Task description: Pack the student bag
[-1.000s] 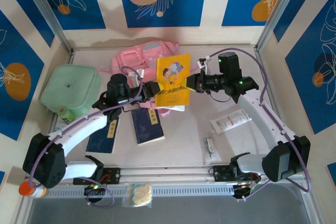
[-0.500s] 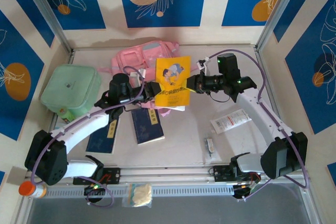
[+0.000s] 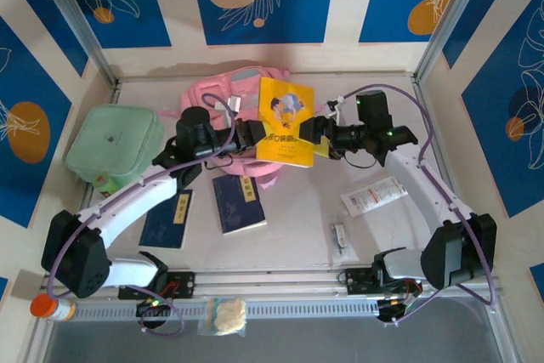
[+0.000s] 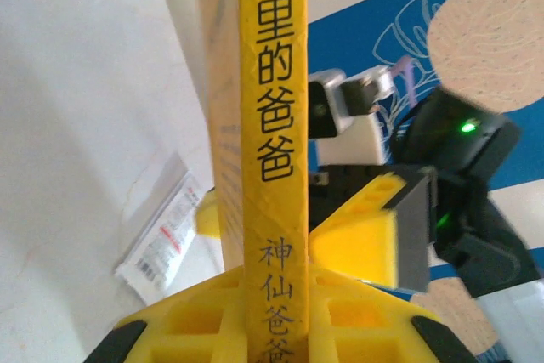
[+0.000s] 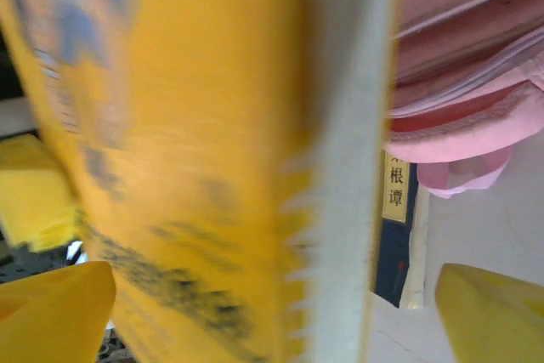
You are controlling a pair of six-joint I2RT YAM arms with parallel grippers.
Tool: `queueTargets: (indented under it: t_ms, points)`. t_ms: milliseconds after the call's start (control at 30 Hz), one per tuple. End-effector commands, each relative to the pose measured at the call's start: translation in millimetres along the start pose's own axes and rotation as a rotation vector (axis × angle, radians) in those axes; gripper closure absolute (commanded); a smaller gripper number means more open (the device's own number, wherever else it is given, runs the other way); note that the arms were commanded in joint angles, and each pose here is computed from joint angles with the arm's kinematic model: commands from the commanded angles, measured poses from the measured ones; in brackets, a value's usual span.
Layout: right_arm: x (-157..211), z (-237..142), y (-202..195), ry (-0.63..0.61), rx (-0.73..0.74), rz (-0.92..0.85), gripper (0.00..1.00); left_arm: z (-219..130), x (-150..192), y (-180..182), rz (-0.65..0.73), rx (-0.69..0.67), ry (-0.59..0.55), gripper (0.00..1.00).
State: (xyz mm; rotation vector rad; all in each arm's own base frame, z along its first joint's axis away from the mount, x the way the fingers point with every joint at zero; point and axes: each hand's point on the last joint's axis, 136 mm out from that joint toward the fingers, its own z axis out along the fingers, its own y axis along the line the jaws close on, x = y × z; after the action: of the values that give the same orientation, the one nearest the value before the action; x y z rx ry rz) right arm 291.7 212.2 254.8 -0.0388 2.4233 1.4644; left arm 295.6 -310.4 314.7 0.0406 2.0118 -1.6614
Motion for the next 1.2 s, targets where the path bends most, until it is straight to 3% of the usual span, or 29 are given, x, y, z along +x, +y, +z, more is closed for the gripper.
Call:
queueTargets:
  t_ms: [0,200,367,433,733,867,967,1100,1133,1167]
  points:
    - [11.2,-4.0,8.3,0.051,-0.074,0.055,0.01,-2.3,-18.3,-59.0,0.083,0.168,-0.044,1.0]
    - [7.8,-7.4,42.9,0.075,-0.266,0.056,0.01,3.8,-21.7,-67.6,0.083,0.19,-0.056,1.0]
    - [6.4,-18.0,64.9,0.059,-0.347,0.02,0.0,6.5,-19.5,-48.4,0.07,0.123,-0.058,1.0]
    - [7.5,-19.5,66.7,0.06,-0.35,0.021,0.05,6.2,-17.2,-38.1,0.077,0.077,-0.058,1.0]
    - [8.4,-20.9,58.0,0.043,-0.301,0.03,0.44,2.2,-10.6,-8.5,0.106,-0.059,-0.046,1.0]
    - [7.6,-15.6,47.4,0.037,-0.275,0.041,0.69,-0.5,-8.9,1.1,0.124,-0.114,-0.04,1.0]
    - [6.7,-14.3,42.8,0.032,-0.255,0.047,0.79,-1.4,-7.6,6.0,0.13,-0.134,-0.04,1.0]
    - [6.1,-13.0,36.5,0.028,-0.22,0.047,1.0,-2.5,-4.8,10.9,0.137,-0.15,-0.031,1.0]
    - [5.8,-12.8,35.7,0.029,-0.215,0.049,1.0,-2.6,-4.4,11.4,0.142,-0.152,-0.029,0.97]
    - [4.9,-13.4,34.3,0.027,-0.206,0.048,1.0,-3.1,-3.5,11.1,0.156,-0.154,-0.023,0.87]
